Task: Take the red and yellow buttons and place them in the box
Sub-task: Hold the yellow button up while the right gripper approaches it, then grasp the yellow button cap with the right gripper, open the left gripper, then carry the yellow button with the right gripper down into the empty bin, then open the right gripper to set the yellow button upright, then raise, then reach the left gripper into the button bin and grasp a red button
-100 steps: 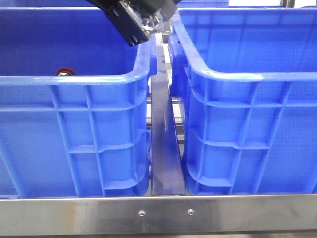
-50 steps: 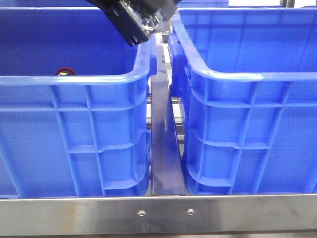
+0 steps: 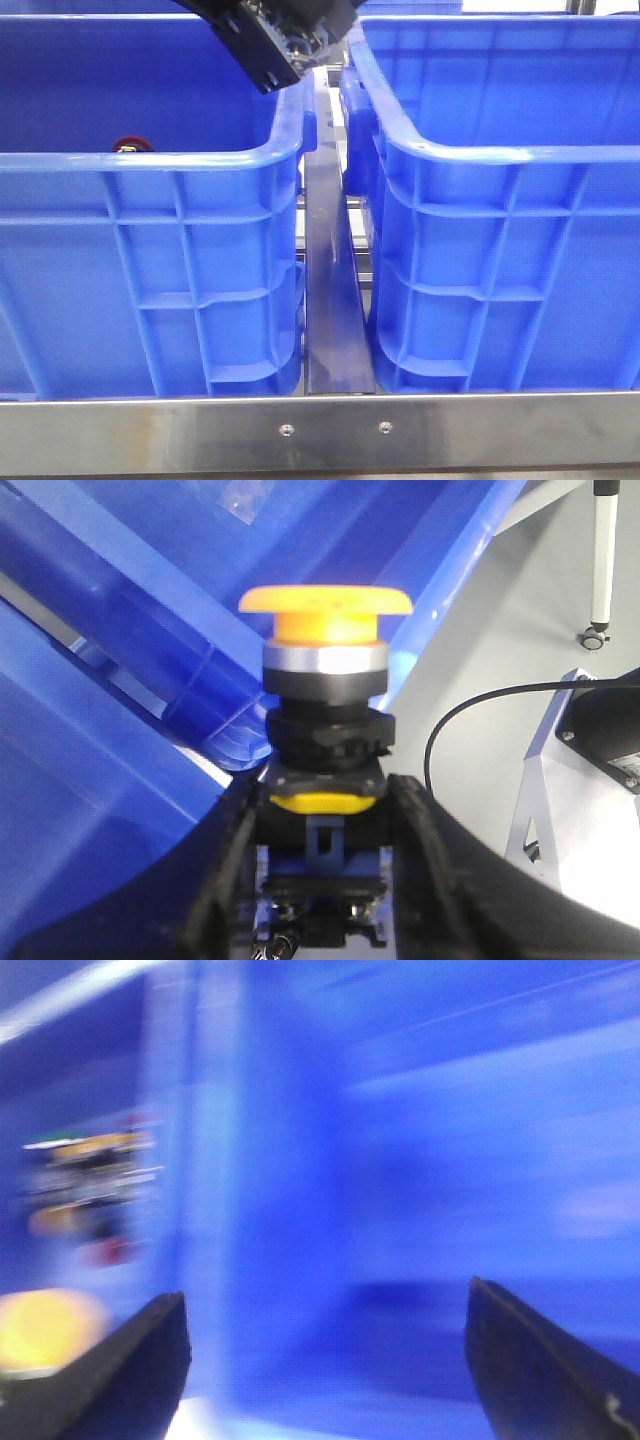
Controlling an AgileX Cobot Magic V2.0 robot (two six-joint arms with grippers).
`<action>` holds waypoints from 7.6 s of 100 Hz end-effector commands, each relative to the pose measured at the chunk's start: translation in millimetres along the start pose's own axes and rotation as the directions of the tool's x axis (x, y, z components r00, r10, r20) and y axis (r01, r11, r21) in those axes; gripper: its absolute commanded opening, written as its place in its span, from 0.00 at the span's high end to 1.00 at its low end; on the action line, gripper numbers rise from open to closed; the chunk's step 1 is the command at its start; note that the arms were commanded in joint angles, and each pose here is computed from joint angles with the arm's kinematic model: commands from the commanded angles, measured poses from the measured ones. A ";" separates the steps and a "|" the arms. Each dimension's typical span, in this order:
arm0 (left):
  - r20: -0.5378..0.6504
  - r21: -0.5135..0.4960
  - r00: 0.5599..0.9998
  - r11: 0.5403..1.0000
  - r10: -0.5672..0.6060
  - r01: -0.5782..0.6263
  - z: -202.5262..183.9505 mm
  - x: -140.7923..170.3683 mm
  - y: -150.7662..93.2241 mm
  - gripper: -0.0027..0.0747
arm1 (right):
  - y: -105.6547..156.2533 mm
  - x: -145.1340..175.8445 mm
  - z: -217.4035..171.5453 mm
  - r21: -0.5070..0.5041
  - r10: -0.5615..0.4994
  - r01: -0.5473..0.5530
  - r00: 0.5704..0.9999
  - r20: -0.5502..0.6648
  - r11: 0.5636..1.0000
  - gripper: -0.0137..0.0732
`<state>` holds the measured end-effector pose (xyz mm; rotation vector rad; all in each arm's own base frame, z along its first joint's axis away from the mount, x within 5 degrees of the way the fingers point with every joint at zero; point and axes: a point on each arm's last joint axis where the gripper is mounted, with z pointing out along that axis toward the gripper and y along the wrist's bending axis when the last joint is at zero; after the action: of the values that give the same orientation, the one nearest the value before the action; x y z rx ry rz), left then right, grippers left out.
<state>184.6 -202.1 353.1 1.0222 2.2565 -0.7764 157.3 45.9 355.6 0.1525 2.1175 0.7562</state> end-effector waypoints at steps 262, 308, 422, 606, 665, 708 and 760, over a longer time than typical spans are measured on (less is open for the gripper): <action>0.114 0.007 0.993 1.000 0.029 -0.030 -26.3 -9.3 -12.3 0.29 | 7.0 -66.5 62.1 -0.366 -0.067 0.067 0.998 0.014 0.928 0.61; 0.125 0.003 0.992 1.000 0.029 -0.029 -26.4 -10.3 -11.9 0.29 | -47.6 -95.3 80.6 0.129 -0.492 0.475 0.847 0.201 0.870 0.61; 0.146 -0.007 0.989 1.000 0.026 -0.026 -24.6 -12.8 -10.3 0.29 | -110.5 -90.3 208.9 0.230 -0.561 0.537 0.826 0.051 0.812 0.61; 0.256 -0.407 0.866 0.765 -0.430 0.500 -58.7 2.8 102.2 0.31 | -70.2 -62.5 104.6 0.319 -0.602 0.539 0.785 0.146 0.780 0.26; 0.110 -0.495 0.781 0.648 -0.614 0.579 -10.8 -26.8 187.0 0.31 | -69.4 -62.4 104.7 0.310 -0.597 0.535 0.787 0.153 0.786 0.26; 0.069 -0.515 0.764 0.633 -0.641 0.578 33.4 -24.1 222.9 0.32 | -67.7 -61.9 105.2 0.292 -0.598 0.541 0.786 0.159 0.789 0.26; 0.091 -0.528 0.781 0.636 -0.618 0.564 36.1 -25.0 228.2 0.75 | -61.1 -59.8 106.8 0.220 -0.600 0.563 0.779 0.182 0.797 0.26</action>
<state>388.5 -114.8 251.3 0.0429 2.8068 -0.2350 290.1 21.3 295.6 -0.3029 1.9010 0.1535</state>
